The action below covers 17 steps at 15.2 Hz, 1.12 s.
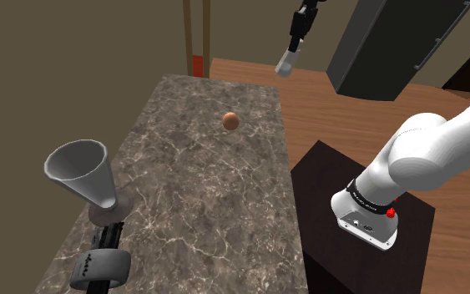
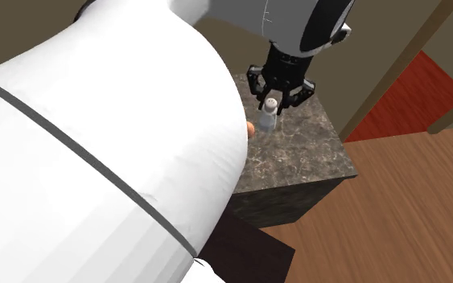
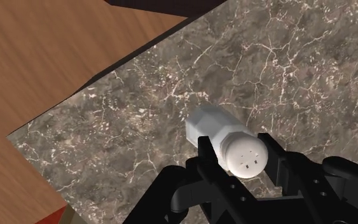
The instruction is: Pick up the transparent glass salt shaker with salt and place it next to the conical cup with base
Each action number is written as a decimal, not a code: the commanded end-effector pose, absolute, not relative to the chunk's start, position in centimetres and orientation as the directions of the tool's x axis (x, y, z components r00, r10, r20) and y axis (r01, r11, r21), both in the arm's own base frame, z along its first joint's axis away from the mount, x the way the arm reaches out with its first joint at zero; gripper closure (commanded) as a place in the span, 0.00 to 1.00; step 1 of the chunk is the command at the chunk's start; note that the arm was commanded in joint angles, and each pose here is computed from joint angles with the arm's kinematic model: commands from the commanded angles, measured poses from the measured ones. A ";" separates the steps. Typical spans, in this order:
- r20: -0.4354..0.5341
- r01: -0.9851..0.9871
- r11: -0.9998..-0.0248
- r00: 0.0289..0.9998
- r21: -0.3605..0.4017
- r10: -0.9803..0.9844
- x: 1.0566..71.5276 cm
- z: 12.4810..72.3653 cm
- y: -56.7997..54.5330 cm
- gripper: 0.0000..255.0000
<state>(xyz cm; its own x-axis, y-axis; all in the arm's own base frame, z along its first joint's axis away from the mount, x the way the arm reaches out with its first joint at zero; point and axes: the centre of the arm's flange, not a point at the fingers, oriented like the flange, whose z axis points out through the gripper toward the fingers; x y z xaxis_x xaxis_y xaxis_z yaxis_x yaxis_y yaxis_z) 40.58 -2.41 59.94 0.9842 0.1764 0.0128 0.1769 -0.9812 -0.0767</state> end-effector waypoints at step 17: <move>0.013 0.177 -0.981 0.984 -0.077 0.176 45.6 62.3 14.0 1.00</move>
